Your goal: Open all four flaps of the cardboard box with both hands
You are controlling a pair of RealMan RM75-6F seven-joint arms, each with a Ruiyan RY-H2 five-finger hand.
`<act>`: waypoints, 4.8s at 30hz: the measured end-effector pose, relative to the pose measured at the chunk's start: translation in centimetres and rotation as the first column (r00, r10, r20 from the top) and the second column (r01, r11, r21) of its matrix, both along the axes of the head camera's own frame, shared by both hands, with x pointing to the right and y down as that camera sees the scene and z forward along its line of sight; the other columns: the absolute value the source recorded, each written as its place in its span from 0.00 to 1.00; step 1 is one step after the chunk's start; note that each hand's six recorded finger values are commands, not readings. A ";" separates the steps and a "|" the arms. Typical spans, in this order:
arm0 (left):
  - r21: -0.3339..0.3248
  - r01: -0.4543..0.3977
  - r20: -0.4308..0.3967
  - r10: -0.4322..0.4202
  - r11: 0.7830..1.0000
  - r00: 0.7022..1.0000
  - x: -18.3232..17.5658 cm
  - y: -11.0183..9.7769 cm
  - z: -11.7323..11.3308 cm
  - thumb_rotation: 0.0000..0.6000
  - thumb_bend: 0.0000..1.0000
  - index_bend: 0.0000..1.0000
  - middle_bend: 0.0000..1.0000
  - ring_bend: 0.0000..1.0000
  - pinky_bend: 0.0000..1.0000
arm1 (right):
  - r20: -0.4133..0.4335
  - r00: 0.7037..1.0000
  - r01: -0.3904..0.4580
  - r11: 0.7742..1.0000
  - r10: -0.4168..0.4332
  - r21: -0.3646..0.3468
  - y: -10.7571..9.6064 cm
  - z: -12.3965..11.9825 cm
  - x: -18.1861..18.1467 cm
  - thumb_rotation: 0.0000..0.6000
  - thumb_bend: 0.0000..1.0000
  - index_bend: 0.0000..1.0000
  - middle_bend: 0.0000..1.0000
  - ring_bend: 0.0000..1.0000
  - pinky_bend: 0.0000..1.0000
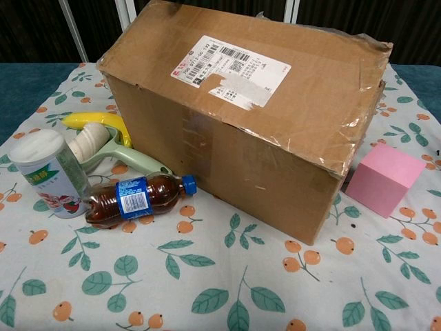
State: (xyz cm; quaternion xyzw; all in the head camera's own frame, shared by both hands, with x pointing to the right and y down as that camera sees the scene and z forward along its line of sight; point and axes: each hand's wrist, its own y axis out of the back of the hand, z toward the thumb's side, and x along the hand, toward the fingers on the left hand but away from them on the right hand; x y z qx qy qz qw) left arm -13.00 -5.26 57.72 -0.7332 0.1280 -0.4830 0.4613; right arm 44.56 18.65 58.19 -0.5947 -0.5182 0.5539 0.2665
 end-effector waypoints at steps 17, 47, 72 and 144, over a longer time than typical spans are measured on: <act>-0.087 0.023 -0.091 -0.031 0.996 0.995 -2.3 1.0 -4.5 1.00 1.00 0.43 0.59 0.51 0.54 | 0.004 1.000 0.002 1.000 -0.002 -0.009 0.1 0.2 -0.2 1.00 0.22 0.00 0.00 0.00 0.21; -0.215 -0.032 -0.134 0.004 0.976 0.991 -3.1 4.1 -10.4 1.00 1.00 0.43 0.58 0.51 0.54 | 0.011 1.000 0.002 1.000 -0.002 -0.011 0.2 0.2 -0.3 1.00 0.22 0.00 0.00 0.00 0.21; -0.240 0.082 -0.157 -0.122 0.967 0.980 -10.0 8.0 -13.4 1.00 0.40 0.23 0.25 0.22 0.31 | -0.001 1.000 0.006 1.000 -0.006 -0.014 0.2 0.2 -0.2 1.00 0.22 0.00 0.00 0.00 0.21; 0.237 0.608 -0.192 -0.577 0.757 0.794 -31.3 15.7 -5.0 1.00 0.25 0.00 0.00 0.02 0.11 | -0.078 0.567 0.823 0.569 -0.820 0.005 -18.9 -0.7 -34.2 1.00 1.00 0.49 0.43 0.38 0.36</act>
